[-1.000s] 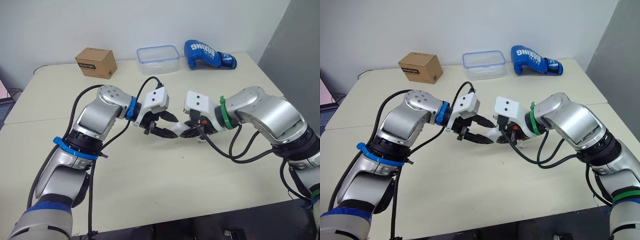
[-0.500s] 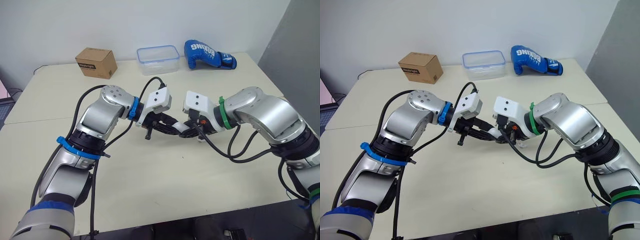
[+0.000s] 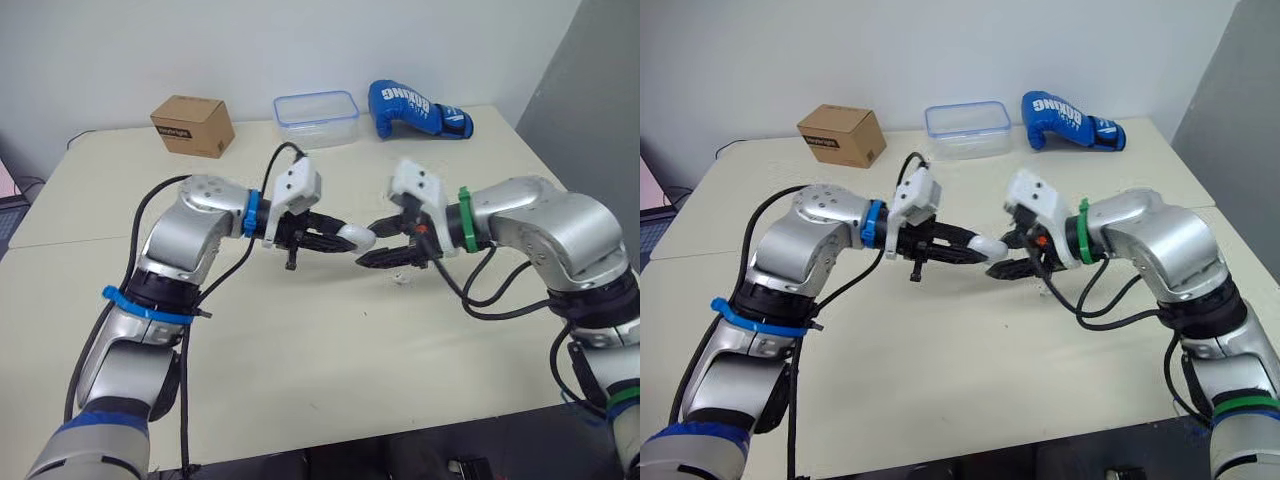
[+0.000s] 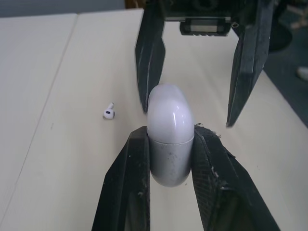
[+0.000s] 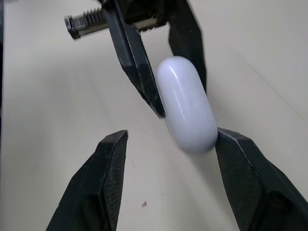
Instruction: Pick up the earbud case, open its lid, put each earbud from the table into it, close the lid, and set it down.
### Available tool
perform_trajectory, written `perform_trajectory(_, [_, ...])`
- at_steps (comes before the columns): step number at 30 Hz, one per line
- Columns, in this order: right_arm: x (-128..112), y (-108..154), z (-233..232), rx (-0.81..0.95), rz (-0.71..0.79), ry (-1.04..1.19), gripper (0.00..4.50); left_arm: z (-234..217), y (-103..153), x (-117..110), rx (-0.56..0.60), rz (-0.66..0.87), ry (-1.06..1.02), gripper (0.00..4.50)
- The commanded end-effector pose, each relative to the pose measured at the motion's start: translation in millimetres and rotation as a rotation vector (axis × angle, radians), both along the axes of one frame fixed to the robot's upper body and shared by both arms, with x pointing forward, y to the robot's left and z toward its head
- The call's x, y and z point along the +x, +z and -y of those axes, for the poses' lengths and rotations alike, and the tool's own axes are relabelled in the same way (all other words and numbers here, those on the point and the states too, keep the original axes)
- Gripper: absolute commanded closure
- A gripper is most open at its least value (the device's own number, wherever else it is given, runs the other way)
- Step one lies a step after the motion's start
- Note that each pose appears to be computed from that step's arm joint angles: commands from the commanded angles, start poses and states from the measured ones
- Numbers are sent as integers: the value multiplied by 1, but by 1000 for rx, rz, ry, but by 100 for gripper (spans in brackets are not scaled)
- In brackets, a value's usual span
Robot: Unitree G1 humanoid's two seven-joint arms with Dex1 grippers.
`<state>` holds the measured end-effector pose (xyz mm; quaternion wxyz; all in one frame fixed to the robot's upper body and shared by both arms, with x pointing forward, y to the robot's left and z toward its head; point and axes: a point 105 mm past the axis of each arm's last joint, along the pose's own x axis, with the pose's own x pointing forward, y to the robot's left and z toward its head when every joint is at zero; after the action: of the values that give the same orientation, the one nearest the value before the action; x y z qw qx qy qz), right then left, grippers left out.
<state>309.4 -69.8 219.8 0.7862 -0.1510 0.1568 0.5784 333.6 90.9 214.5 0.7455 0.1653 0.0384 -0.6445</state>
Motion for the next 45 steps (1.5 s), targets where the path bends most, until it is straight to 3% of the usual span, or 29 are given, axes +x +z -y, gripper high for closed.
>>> perform_trajectory(1, [-10,17,4,130,43,19,161,-11,13,-10,-101,45,11,374])
perform_trajectory(8, [-11,20,6,256,28,-9,161,-26,7,-15,-209,32,92,374])
perform_trajectory(20, [-11,24,-3,358,1,2,161,-11,16,-29,-361,44,62,374])
perform_trajectory(45, [7,28,-16,329,8,-19,161,-4,13,-40,-356,24,30,374])
